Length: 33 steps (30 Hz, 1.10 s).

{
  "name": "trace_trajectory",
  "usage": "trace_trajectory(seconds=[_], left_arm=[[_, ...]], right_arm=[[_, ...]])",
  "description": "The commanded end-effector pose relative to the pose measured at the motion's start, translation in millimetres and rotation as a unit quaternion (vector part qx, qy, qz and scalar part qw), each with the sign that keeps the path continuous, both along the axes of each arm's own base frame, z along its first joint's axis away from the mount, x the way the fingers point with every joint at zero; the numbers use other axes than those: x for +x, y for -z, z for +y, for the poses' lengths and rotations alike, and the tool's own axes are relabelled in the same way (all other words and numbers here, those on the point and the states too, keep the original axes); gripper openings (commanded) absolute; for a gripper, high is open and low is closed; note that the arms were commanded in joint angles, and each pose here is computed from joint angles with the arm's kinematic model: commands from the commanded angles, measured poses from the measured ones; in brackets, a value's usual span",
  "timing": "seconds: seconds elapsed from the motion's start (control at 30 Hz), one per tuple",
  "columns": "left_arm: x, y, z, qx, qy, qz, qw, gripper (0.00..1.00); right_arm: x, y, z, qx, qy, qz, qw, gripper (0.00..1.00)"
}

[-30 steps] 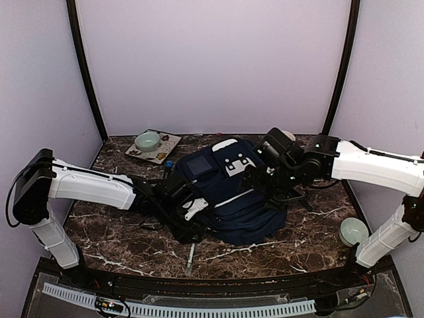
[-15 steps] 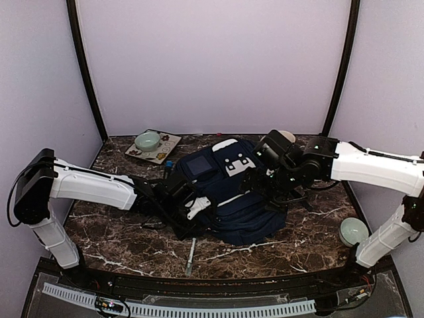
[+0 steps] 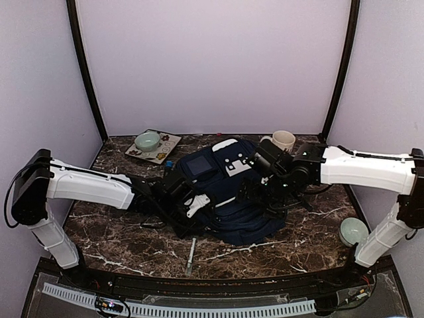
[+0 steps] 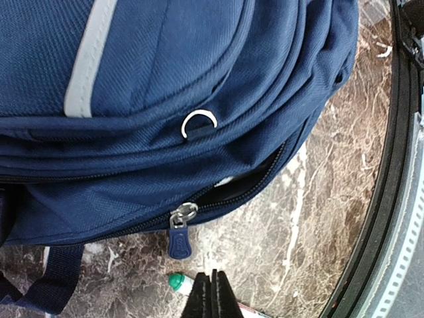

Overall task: Pack the student bag
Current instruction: Hold the largest pocket of the student bag.

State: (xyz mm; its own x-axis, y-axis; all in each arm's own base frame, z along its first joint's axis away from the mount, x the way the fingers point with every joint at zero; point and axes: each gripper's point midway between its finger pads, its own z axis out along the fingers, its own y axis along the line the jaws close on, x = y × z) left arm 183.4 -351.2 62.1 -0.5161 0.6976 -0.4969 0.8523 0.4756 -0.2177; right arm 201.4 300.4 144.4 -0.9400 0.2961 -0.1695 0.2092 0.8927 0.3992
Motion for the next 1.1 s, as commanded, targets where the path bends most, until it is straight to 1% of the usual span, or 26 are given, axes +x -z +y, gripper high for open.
trace_trajectory(seconds=[0.0, 0.27, 0.33, 0.57, 1.07], left_arm=[[-0.5, -19.5, 1.4, -0.016, -0.006, -0.007, 1.000, 0.00], [-0.4, -28.0, -1.6, -0.021, -0.003, -0.006, 1.000, 0.00], [-0.9, -29.2, -1.9, -0.022, -0.003, -0.004, 1.000, 0.00], [-1.5, -28.8, -2.4, -0.019, 0.000, 0.000, 1.000, 0.00], [-1.3, -27.9, -5.8, -0.015, 0.002, 0.007, 1.000, 0.00]], right_arm=[[-3.9, 7.7, 3.9, -0.001, -0.020, 0.002, 1.000, 1.00], [-8.7, 13.4, 1.7, 0.007, -0.022, 0.008, 1.000, 1.00], [-13.6, 22.5, -4.8, -0.001, -0.022, 0.016, 1.000, 1.00], [-21.3, 31.4, -12.3, 0.006, -0.013, 0.025, 1.000, 1.00], [-23.6, 39.4, -14.4, 0.007, -0.012, 0.028, 1.000, 1.00]])
